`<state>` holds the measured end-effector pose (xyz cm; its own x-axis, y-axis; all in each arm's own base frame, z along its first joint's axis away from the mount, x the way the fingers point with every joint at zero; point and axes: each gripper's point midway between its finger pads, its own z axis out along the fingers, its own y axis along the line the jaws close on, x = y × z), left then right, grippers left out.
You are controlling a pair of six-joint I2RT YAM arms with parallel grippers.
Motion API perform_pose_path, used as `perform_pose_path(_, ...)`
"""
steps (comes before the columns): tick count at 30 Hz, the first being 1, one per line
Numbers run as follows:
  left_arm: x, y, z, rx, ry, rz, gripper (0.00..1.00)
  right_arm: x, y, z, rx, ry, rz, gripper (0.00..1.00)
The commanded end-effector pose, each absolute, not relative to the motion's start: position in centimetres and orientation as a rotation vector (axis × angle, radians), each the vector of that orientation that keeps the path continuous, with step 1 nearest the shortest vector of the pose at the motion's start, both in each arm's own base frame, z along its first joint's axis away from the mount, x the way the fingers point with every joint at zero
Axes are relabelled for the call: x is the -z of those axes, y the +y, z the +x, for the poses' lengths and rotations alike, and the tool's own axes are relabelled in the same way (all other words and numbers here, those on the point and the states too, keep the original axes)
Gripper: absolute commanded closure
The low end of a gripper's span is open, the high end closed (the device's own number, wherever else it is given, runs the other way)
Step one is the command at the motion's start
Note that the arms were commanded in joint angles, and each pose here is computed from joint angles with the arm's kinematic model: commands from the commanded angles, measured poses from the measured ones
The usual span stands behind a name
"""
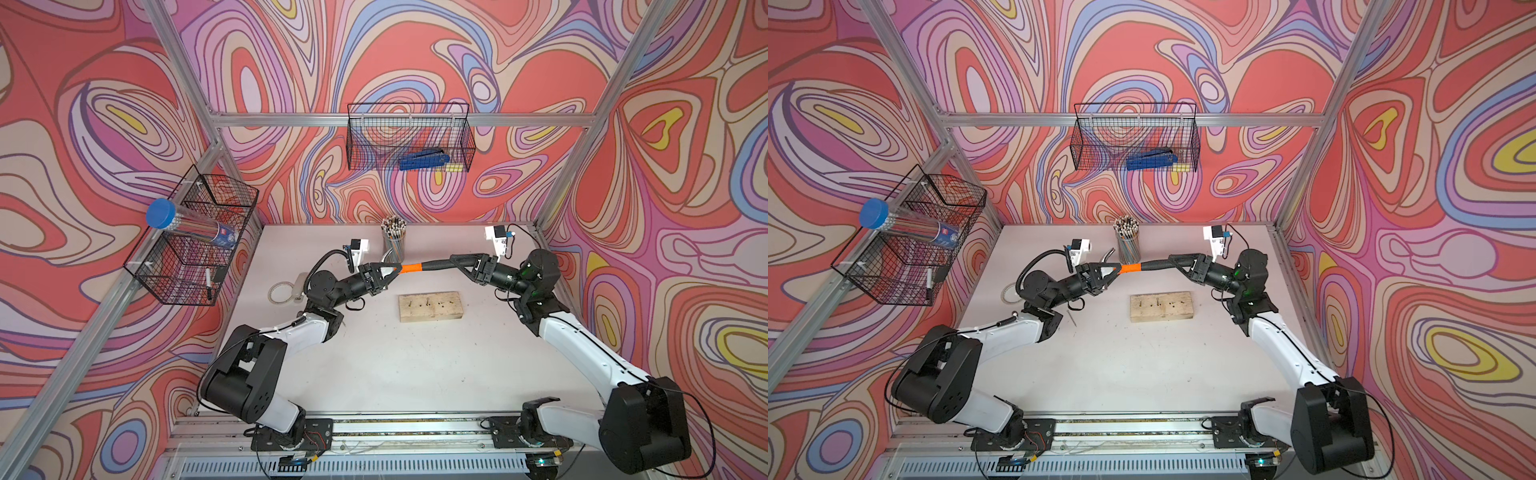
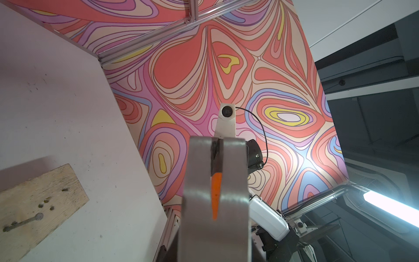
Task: Use a claw hammer to pull out a nail
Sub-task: Adjust the hammer.
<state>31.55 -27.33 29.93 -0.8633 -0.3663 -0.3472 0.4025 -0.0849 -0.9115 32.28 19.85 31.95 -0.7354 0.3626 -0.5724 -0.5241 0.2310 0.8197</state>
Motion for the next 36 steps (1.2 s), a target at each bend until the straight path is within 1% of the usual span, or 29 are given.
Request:
perform_pose_path(1, -33.6, -27.7, 30.6, 2.021, 1.567, 0.169, 1.00, -32.3, 20.6, 31.5, -1.572, 1.782, -0.248, 0.51)
perform_pose_path(3, -33.6, -27.5, 30.6, 2.021, 1.568, 0.161, 1.00, -32.5, 20.6, 31.6, -1.573, 1.776, -0.240, 0.41)
perform_pose_path(4, -33.6, -27.4, 30.6, 2.020, 1.568, 0.156, 1.00, -32.5, 20.6, 31.6, -1.575, 1.775, -0.237, 0.38)
perform_pose_path(5, -33.5, -27.2, 30.6, 2.018, 1.571, 0.153, 1.00, -32.6, 20.5, 31.6, -1.578, 1.768, -0.235, 0.37)
perform_pose_path(6, -33.4, -27.1, 30.6, 2.019, 1.576, 0.152, 1.00, -32.7, 20.5, 31.6, -1.581, 1.762, -0.233, 0.38)
perform_pose_path(8, -33.3, -27.0, 30.5, 2.022, 1.582, 0.154, 1.00, -32.9, 20.5, 31.5, -1.585, 1.758, -0.240, 0.44)
perform_pose_path(11, -33.2, -27.1, 30.2, 2.039, 1.599, 0.169, 1.00, -33.3, 20.3, 31.3, -1.581, 1.745, -0.244, 0.44)
perform_pose_path(12, -33.2, -27.0, 30.2, 2.041, 1.601, 0.166, 1.00, -33.5, 20.2, 31.3, -1.579, 1.741, -0.244, 0.47)
perform_pose_path(17, -32.9, -26.4, 30.6, 2.035, 1.609, 0.139, 1.00, -34.0, 20.5, 30.8, -1.602, 1.740, -0.275, 0.65)
perform_pose_path(18, -32.7, -26.4, 30.7, 2.035, 1.611, 0.134, 1.00, -34.0, 20.6, 30.7, -1.615, 1.742, -0.284, 0.67)
perform_pose_path(21, -32.6, -26.4, 30.8, 2.036, 1.616, 0.134, 1.00, -33.9, 20.7, 30.3, -1.630, 1.750, -0.301, 0.83)
perform_pose_path(22, -32.6, -26.5, 30.8, 2.035, 1.619, 0.136, 1.00, -33.8, 20.6, 30.2, -1.622, 1.754, -0.304, 0.96)
perform_pose_path(23, -32.5, -26.5, 30.8, 2.039, 1.621, 0.137, 1.00, -33.7, 20.6, 30.3, -1.611, 1.765, -0.301, 1.00)
perform_pose_path(30, -31.9, -26.6, 31.7, 2.047, 1.646, 0.110, 1.00, -33.2, 20.3, 30.2, -1.554, 1.789, -0.298, 1.00)
perform_pose_path(31, -31.7, -26.6, 31.8, 2.047, 1.650, 0.100, 0.90, -33.1, 20.3, 30.4, -1.536, 1.799, -0.290, 1.00)
perform_pose_path(33, -31.0, -26.5, 32.3, 2.041, 1.659, 0.065, 0.61, -33.0, 20.0, 30.7, -1.495, 1.805, -0.269, 1.00)
perform_pose_path(35, -30.2, -26.2, 32.8, 2.023, 1.667, 0.038, 0.41, -33.1, 19.4, 31.1, -1.427, 1.812, -0.243, 1.00)
perform_pose_path(36, -29.7, -26.0, 33.0, 2.009, 1.672, 0.021, 0.36, -33.0, 19.1, 31.2, -1.385, 1.830, -0.232, 1.00)
